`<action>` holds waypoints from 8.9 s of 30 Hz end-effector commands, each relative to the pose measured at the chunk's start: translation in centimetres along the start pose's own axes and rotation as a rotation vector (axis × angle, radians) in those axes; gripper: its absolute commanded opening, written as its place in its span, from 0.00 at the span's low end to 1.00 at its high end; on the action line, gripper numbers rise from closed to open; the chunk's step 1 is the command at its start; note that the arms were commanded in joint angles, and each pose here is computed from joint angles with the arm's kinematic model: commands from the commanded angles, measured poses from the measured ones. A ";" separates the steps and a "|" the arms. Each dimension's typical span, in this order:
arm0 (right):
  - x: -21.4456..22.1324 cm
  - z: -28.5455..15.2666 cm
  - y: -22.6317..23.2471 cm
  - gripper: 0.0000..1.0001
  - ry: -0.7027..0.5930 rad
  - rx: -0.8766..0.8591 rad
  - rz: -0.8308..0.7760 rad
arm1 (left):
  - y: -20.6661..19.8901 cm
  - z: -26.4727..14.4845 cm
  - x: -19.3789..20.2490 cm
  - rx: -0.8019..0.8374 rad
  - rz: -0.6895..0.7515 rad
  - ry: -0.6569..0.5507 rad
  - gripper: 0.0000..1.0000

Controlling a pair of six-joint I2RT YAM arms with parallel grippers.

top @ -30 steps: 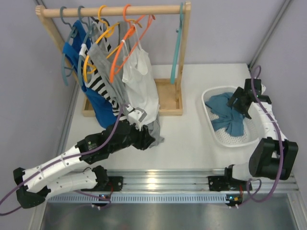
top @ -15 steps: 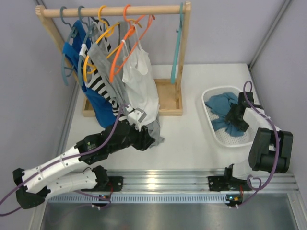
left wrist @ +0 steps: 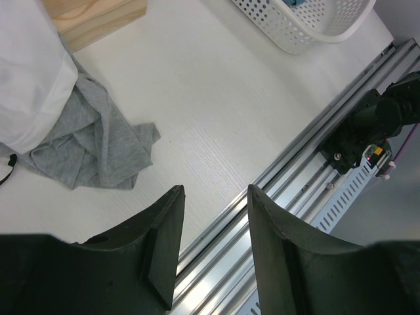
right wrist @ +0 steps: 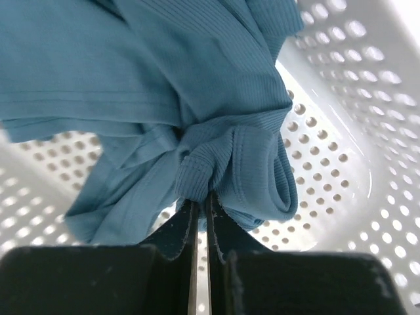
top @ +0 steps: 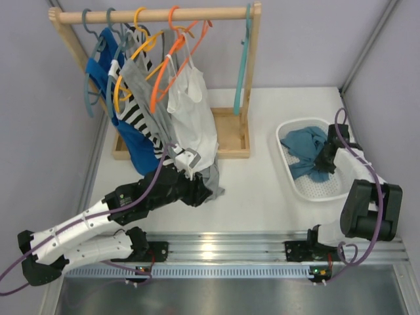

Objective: Place the tank top on the hanger

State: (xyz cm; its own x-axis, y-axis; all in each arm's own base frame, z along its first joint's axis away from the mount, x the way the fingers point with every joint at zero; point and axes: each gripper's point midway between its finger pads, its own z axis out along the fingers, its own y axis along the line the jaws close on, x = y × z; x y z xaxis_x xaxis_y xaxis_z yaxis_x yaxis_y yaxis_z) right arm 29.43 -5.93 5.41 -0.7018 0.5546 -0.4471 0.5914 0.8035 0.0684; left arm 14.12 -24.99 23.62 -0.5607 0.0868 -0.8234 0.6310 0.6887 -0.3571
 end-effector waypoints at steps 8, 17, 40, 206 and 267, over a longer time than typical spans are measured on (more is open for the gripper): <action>-11.6 -21.6 6.1 0.00 -0.422 -0.395 -0.014 | -0.5 0.0 -1.7 0.007 0.010 -0.046 0.49; -14.8 -39.5 10.1 0.00 -0.712 -0.750 -0.081 | -0.8 0.2 -2.1 0.010 0.008 -0.055 0.49; -13.2 -57.1 11.1 0.00 -0.938 -1.212 -0.078 | -10.3 4.5 -11.9 0.397 -0.213 -0.485 0.76; 17.2 -19.5 14.3 0.77 -0.098 -0.793 -0.488 | -0.6 -5.5 -23.0 -0.051 0.026 -0.345 0.52; 18.7 -18.6 13.0 0.76 -0.054 -0.821 -0.456 | -1.0 7.0 -35.6 -0.461 0.379 -0.648 0.56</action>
State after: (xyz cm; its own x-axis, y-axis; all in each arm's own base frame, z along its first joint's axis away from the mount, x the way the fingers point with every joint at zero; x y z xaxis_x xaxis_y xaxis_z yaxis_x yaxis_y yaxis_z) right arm 16.71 18.16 13.44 -0.7759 0.1401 -0.6151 -0.1920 0.8763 0.4418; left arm 37.27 -34.48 47.70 0.0960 0.0697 -0.9929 0.3857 0.9170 0.1016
